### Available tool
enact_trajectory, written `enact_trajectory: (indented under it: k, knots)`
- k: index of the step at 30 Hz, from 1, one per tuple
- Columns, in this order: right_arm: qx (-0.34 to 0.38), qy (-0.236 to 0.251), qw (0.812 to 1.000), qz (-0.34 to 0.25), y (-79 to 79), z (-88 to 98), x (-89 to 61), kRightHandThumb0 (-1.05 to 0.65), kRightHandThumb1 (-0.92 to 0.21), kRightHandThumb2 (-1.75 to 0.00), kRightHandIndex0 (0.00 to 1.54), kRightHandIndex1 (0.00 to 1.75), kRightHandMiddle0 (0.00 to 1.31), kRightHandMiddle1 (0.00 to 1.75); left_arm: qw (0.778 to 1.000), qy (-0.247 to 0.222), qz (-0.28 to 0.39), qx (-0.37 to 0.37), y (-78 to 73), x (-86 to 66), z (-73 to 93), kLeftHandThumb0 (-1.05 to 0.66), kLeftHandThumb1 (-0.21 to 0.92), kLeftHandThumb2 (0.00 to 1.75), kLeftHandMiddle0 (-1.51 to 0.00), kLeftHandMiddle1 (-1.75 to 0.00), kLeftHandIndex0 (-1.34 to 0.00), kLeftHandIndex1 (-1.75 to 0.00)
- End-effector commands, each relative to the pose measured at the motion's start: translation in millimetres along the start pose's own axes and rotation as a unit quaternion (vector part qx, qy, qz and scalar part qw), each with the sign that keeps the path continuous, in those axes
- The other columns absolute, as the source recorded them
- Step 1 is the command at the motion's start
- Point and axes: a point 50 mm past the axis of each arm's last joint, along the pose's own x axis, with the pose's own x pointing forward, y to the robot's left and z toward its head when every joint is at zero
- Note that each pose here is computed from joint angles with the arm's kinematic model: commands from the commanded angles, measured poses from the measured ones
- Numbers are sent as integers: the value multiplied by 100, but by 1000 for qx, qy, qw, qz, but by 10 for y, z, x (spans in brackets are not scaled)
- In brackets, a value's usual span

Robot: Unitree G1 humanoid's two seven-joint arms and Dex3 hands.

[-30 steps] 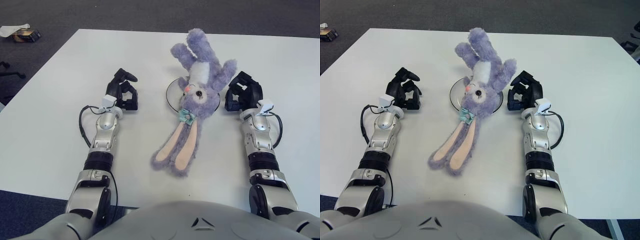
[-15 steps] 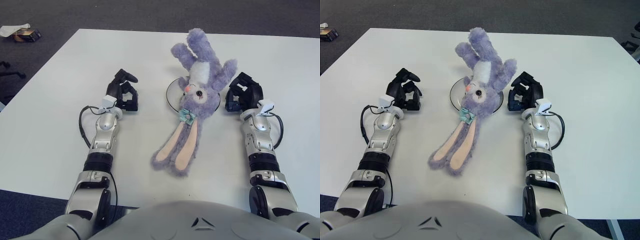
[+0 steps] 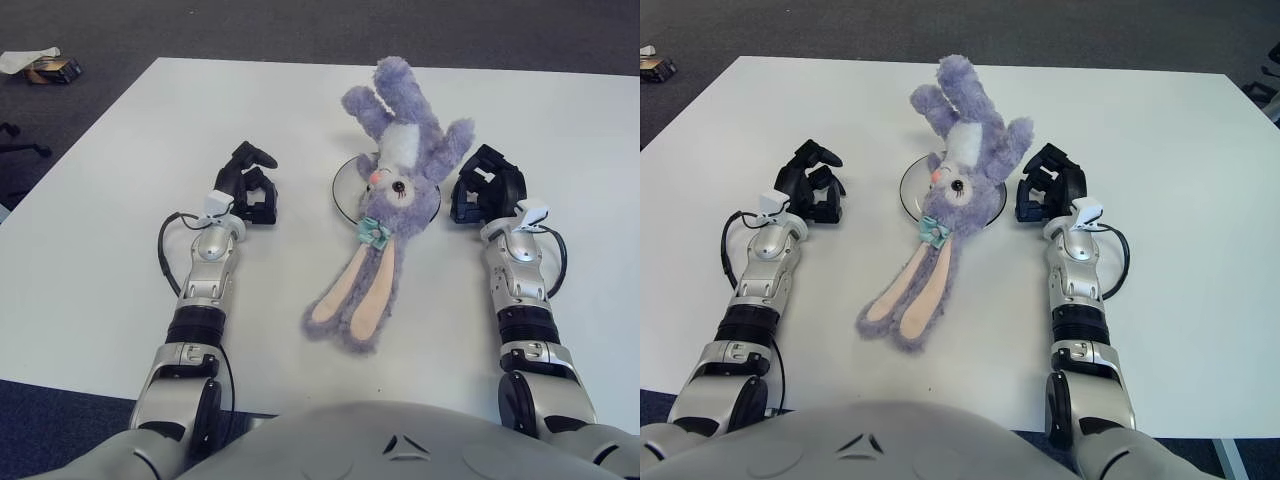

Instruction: Put the doll into the plate.

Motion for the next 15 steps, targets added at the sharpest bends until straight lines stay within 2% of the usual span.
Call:
enact_trajectory:
  k: [1,15]
  knots:
    - [7,46,999,-16,-46,-229,-210,-1,10,-175,92,175,75,163,998,64,3,-11,10,-231,-287,-1,11,157,-80,-175,-51,-173]
    - [0,42,999,-16,-53,-212,-215,-1,9,-175,91,175,73,166,998,67,0,-8,10,-225,-284,-1,12,155,-79,-175,-52,-171]
